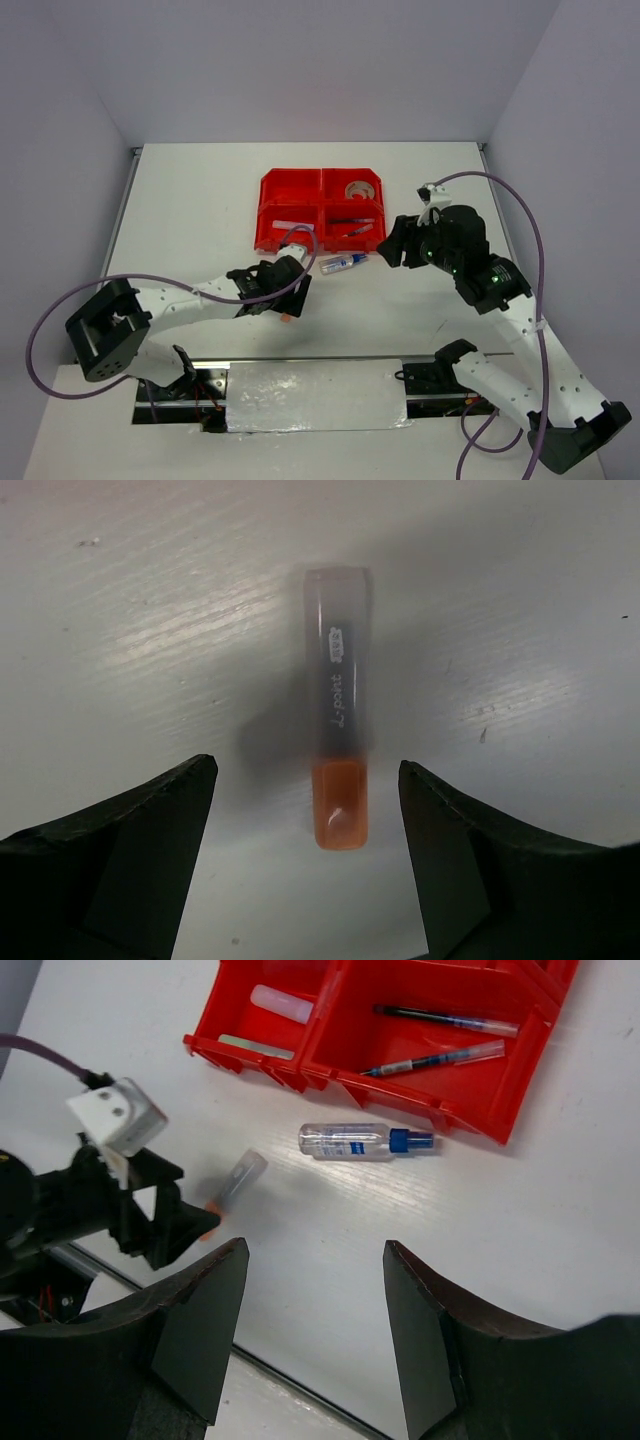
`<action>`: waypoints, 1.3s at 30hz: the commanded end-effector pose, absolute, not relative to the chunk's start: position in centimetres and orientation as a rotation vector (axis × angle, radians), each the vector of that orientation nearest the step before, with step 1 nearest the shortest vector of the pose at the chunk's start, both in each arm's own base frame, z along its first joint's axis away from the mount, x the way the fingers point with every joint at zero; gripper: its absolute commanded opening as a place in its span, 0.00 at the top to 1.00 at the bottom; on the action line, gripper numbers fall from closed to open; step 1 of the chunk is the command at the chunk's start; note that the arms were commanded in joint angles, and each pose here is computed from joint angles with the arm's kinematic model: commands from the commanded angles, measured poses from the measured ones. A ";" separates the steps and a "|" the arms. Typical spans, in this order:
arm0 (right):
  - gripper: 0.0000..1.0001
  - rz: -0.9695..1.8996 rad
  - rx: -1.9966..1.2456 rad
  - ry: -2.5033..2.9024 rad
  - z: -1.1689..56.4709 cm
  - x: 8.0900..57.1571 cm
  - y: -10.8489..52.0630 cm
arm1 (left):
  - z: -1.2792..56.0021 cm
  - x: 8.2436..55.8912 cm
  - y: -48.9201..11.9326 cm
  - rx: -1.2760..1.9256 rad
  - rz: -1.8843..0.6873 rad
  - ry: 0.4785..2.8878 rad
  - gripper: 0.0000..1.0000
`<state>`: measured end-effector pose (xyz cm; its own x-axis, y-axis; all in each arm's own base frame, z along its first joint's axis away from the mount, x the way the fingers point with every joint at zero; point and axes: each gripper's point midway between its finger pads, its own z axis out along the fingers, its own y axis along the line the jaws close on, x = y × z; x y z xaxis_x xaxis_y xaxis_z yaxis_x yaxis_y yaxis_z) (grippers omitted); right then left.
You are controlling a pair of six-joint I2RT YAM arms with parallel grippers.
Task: Sort the stationery into containers
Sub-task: Pick up the stationery from the center of the board, then place the stationery in the storage box.
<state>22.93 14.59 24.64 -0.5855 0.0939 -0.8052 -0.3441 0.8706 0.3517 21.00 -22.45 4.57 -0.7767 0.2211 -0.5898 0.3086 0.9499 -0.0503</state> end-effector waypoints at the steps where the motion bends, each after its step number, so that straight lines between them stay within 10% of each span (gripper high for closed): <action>1: 0.36 0.672 -0.217 2.121 24.7 21.9 15.5 | 4.3 22.2 -25.1 0.344 -0.301 2.452 0.14; 13: 0.35 0.718 -0.265 2.099 25.8 21.2 16.1 | -0.4 19.9 -24.2 0.388 -0.193 2.559 0.38; 17: 0.35 0.735 -0.270 2.076 26.6 21.0 16.2 | 0.5 18.5 -23.7 0.431 -0.141 2.547 0.72; 23: 0.35 0.745 -0.279 2.053 27.5 20.8 16.2 | 5.9 18.2 -24.6 0.501 -0.225 2.421 0.98; 39: 0.35 0.793 -0.282 1.979 30.3 19.7 16.2 | 23.6 30.1 -21.8 0.956 -0.037 1.701 1.00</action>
